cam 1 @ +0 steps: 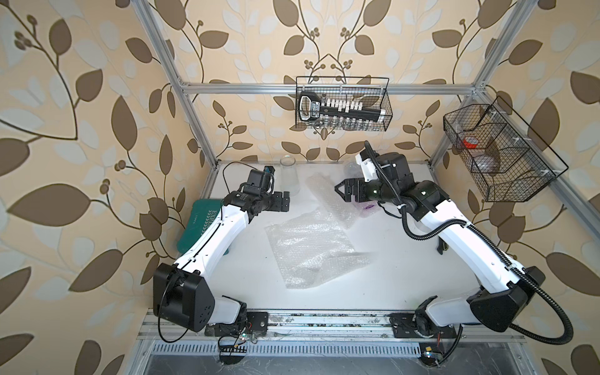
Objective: Unwrap the vase from the bubble wrap
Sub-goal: Pick up the bubble wrap from the center of the board, then place the bubble wrap at the center of the board, then move the bubble wrap to the center of the board.
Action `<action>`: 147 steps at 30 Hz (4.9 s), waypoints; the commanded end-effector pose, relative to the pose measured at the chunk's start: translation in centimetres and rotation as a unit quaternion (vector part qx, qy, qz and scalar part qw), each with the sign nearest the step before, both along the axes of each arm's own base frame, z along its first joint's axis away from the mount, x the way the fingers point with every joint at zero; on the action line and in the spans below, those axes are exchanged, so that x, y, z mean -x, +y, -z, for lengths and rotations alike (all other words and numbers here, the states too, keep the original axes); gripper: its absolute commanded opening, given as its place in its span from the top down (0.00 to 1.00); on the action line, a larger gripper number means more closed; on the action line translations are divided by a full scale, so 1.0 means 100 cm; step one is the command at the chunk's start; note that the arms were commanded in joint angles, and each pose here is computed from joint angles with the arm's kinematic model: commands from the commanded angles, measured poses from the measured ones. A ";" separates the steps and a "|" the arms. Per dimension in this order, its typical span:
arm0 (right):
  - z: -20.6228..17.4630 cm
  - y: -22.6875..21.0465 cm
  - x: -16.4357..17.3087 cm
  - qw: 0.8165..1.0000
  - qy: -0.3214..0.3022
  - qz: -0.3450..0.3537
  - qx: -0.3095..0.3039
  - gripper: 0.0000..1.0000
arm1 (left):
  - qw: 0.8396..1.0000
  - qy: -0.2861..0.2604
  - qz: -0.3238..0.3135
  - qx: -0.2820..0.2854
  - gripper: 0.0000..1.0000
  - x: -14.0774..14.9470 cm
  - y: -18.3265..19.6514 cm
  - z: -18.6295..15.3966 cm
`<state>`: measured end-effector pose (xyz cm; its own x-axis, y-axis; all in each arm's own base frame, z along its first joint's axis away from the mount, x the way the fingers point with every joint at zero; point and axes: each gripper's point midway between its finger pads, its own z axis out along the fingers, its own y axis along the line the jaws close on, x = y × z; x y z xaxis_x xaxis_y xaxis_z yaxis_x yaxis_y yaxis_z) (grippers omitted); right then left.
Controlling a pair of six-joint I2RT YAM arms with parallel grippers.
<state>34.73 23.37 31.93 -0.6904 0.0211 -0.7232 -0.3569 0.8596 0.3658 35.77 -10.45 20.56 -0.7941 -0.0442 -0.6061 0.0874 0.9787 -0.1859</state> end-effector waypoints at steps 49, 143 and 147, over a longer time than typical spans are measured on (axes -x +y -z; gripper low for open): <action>0.035 -0.007 0.062 0.996 -0.019 -0.088 0.013 0.01 | 0.940 0.254 -0.226 0.009 0.93 0.071 0.028 0.143; 0.247 -0.026 -0.027 0.944 0.249 0.013 0.218 0.74 | 0.981 0.171 0.000 0.087 0.01 0.149 -0.051 0.015; 0.244 -0.013 -0.013 0.942 0.251 0.010 0.224 0.90 | 0.978 0.188 0.010 0.094 0.01 0.153 -0.056 0.041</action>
